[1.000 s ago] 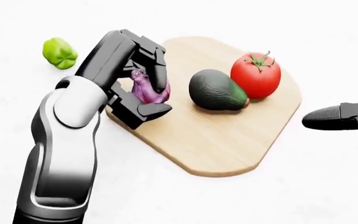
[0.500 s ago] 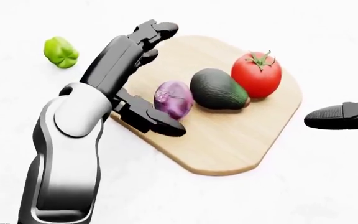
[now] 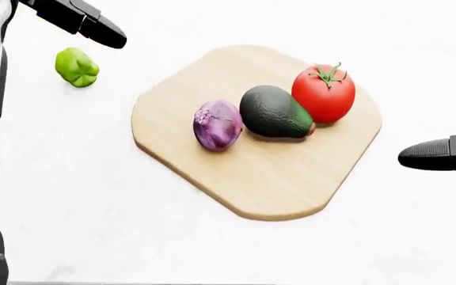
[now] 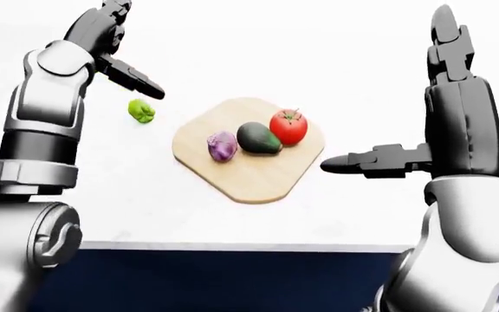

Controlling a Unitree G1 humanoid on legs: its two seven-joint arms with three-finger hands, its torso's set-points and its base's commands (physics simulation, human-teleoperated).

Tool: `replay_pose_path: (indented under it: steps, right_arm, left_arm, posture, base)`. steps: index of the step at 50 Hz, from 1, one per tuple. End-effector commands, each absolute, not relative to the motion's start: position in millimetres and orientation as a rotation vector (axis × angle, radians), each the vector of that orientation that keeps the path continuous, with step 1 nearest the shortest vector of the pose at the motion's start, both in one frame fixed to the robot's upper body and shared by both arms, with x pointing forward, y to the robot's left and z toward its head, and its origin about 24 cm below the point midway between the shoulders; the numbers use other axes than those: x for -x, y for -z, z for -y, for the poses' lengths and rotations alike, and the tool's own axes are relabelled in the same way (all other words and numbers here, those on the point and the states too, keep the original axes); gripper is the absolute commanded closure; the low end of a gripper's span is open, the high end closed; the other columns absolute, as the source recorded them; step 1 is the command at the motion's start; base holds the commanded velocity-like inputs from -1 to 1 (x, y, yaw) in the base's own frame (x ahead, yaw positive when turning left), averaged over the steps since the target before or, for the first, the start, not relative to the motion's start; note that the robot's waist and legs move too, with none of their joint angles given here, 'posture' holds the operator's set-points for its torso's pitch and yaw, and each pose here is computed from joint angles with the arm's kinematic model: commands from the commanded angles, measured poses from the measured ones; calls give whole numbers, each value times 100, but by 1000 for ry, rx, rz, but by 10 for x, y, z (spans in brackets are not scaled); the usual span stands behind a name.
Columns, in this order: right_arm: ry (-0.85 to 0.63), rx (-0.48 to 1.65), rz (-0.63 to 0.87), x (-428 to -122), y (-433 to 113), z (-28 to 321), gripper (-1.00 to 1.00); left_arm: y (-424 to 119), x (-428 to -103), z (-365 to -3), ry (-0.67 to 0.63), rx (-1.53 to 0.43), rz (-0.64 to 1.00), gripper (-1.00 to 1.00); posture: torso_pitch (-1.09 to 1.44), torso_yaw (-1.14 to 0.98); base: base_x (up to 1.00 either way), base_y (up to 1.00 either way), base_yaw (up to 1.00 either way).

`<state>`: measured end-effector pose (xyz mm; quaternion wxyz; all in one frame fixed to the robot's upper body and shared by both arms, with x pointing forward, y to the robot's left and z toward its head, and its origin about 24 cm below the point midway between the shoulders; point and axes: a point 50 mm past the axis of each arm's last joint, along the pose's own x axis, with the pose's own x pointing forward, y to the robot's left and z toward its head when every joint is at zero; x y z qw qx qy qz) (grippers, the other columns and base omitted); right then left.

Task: Place the avocado, onion, tomato and bell pepper on the cutting board.

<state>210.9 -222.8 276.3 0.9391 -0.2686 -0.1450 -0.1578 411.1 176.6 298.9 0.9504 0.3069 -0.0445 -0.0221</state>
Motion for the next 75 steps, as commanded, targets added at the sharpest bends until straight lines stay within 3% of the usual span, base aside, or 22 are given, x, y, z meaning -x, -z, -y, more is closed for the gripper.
replay_pose_path:
  steps: [1,11,18,23,49,75]
  right_arm:
    - [341,566,353,-2058,-2849,2217,-100]
    - [368,486,340,-2423,-2847,2368,-100]
    - [356,487,356,-2426,-2925,2332,-100]
    - [354,488,357,-2417,-2931,2321,-100]
    - [358,491,362,-2373,-2950,2312,-100]
    - [369,493,356,-2344,-2944,2353,-100]
  left_arm:
    - [-3192,-4132,-1807,-13,-646,208,-100]
    - [-2946,-4253,-2053,-107,-526,176,-100]
    - [-2871,-4265,-2099,-160,-466,165,-100]
    - [-2743,-4276,-2102,-173,-312,170,-100]
    - [-2358,-4275,-2134,-204,-316,108,-100]
    - [-2485,-4279,-2134,-225,-313,129,-100]
  posture:
    - [0,0]
    - [0,0]
    - [0,0]
    - [0,0]
    - [12,0]
    - [29,0]
  base:
    - [0,0,0]
    - [0,0,0]
    - [0,0,0]
    - [0,0,0]
    - [0,0,0]
    - [0,0,0]
